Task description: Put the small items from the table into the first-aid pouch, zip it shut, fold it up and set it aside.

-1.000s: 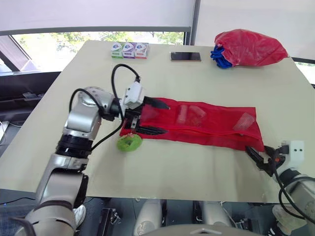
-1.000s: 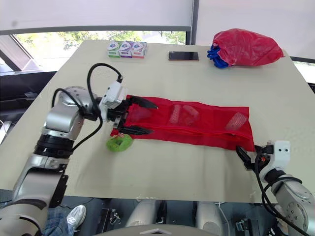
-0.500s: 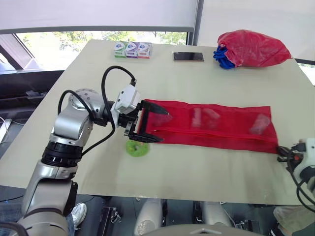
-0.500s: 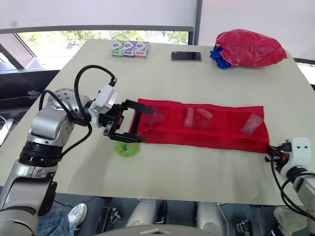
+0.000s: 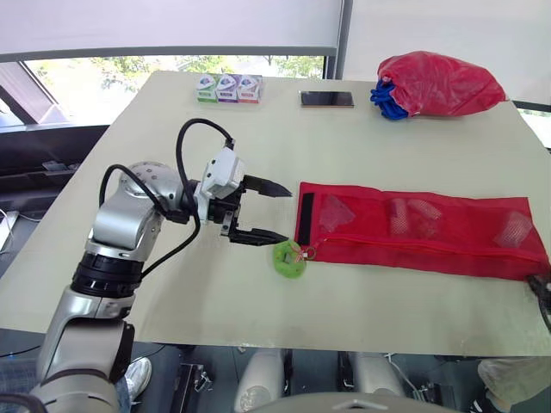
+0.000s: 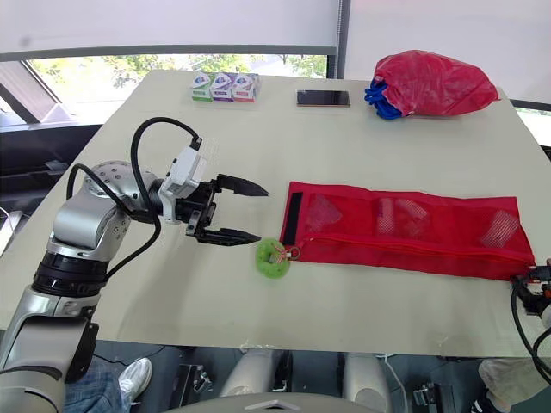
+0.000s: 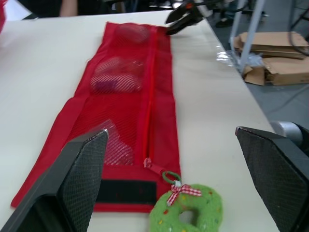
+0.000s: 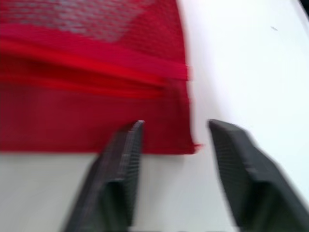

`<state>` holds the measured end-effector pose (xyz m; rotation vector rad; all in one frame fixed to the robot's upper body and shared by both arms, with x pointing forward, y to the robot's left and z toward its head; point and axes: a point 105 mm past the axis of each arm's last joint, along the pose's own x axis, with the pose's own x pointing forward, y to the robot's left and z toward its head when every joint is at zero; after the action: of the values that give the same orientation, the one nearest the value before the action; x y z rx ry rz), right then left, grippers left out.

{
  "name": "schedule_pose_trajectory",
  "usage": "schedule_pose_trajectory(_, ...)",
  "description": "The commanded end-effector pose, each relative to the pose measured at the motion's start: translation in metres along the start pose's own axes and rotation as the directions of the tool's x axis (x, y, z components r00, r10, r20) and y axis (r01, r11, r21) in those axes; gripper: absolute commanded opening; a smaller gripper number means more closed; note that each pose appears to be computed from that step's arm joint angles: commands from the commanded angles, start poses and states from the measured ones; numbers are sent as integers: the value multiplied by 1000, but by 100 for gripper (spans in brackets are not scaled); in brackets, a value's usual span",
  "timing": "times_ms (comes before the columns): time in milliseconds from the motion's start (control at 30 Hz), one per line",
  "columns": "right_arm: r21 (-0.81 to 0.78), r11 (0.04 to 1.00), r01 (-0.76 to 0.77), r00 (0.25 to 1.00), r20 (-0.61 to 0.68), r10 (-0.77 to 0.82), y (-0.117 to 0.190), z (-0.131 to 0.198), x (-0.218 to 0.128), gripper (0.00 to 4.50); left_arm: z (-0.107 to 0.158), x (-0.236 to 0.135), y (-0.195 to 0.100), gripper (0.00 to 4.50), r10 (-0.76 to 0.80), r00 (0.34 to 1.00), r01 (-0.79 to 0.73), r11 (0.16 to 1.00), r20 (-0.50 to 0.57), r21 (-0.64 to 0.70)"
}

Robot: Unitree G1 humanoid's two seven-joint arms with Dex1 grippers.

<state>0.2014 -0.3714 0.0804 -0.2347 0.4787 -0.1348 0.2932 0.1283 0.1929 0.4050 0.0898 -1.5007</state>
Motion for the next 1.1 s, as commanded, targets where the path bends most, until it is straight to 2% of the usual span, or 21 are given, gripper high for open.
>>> schedule_pose_trajectory(33, -75, 990, -116, 989, 86, 122, 10, 30, -29, 446, -4, -11, 12, 450, 135, 991, -134, 988, 3, -77)
schedule_pose_trajectory(100, -97, 968, -232, 963, 121, 242, 27, 41, -43, 446, -12, -11, 19, 450, 201, 980, -197, 968, 10, -158)
schedule_pose_trajectory(200, -79, 925, -372, 906, 188, 380, 50, 58, -59, 446, -30, -10, 25, 450, 264, 964, -266, 934, -41, -238)
schedule_pose_trajectory(300, -109, 863, -493, 818, 280, 502, 76, 80, -72, 446, -40, -6, 30, 450, 305, 952, -296, 894, -28, -337)
schedule_pose_trajectory(400, -178, 789, -587, 717, 338, 610, 103, 98, -88, 446, -49, -4, 43, 450, 374, 927, -334, 805, -19, -490)
schedule_pose_trajectory(467, -199, 757, -623, 678, 346, 649, 112, 104, -94, 446, -55, -2, 49, 450, 403, 915, -343, 741, -27, -577)
schedule_pose_trajectory(567, -261, 710, -654, 620, 353, 701, 125, 114, -104, 446, -65, 4, 48, 450, 371, 927, -284, 593, -58, -753)
schedule_pose_trajectory(700, -293, 693, -658, 593, 365, 718, 132, 120, -108, 446, -68, 12, 49, 450, 347, 934, -269, 513, -90, -815)
schedule_pose_trajectory(867, -332, 673, -661, 568, 364, 738, 141, 126, -112, 446, -81, 41, 40, 450, 269, 949, -272, 449, -162, -851)
schedule_pose_trajectory(933, -342, 668, -662, 564, 360, 743, 144, 126, -113, 446, -78, 52, 36, 450, 235, 961, -237, 428, -146, -872)
schedule_pose_trajectory(1100, -365, 661, -655, 552, 366, 749, 151, 130, -116, 446, -78, 70, 31, 450, 210, 973, -157, 282, -98, -947)
